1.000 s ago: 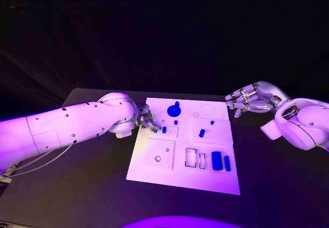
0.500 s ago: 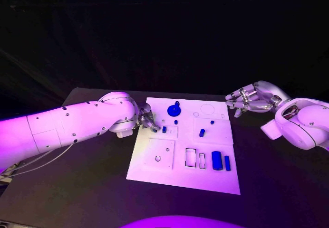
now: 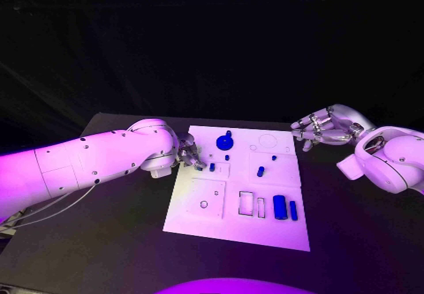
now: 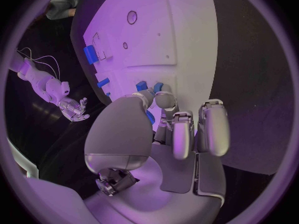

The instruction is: Assemble the parts on the task board

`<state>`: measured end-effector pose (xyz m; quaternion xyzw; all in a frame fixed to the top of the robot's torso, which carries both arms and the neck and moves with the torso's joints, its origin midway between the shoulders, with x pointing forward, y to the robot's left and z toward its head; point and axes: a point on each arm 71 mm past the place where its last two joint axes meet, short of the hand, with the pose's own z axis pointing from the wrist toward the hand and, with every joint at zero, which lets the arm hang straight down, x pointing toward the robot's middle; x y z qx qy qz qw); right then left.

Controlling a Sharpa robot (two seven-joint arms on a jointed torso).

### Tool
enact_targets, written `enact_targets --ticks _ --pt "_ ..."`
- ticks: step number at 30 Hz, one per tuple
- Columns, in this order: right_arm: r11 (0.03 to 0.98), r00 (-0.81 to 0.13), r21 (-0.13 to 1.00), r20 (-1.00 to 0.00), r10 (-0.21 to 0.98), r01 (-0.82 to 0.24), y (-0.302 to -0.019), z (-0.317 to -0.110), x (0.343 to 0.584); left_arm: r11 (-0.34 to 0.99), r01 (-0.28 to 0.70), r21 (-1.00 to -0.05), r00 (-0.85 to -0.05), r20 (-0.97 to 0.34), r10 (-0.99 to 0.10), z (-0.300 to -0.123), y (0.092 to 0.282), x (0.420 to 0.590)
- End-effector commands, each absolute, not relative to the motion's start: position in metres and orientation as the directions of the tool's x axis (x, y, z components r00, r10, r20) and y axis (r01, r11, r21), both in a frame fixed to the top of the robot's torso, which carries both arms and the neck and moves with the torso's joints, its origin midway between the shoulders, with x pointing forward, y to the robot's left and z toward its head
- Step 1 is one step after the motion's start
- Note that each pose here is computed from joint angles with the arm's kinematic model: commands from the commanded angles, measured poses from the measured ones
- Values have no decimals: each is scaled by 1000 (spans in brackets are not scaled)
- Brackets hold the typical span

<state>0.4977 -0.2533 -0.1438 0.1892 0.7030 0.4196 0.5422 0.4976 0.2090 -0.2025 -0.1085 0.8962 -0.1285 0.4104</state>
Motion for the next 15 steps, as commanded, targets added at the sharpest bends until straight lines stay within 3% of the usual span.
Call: enact_targets --ticks 1,15 --pt "574 -348 797 -601 719 -191 -253 -144 498 935 -87 -344 -655 -687 -314 -205 205 495" --pt "574 -346 797 -600 721 -188 -253 -144 499 949 -61 -309 -675 -688 -267 -192 210 497"
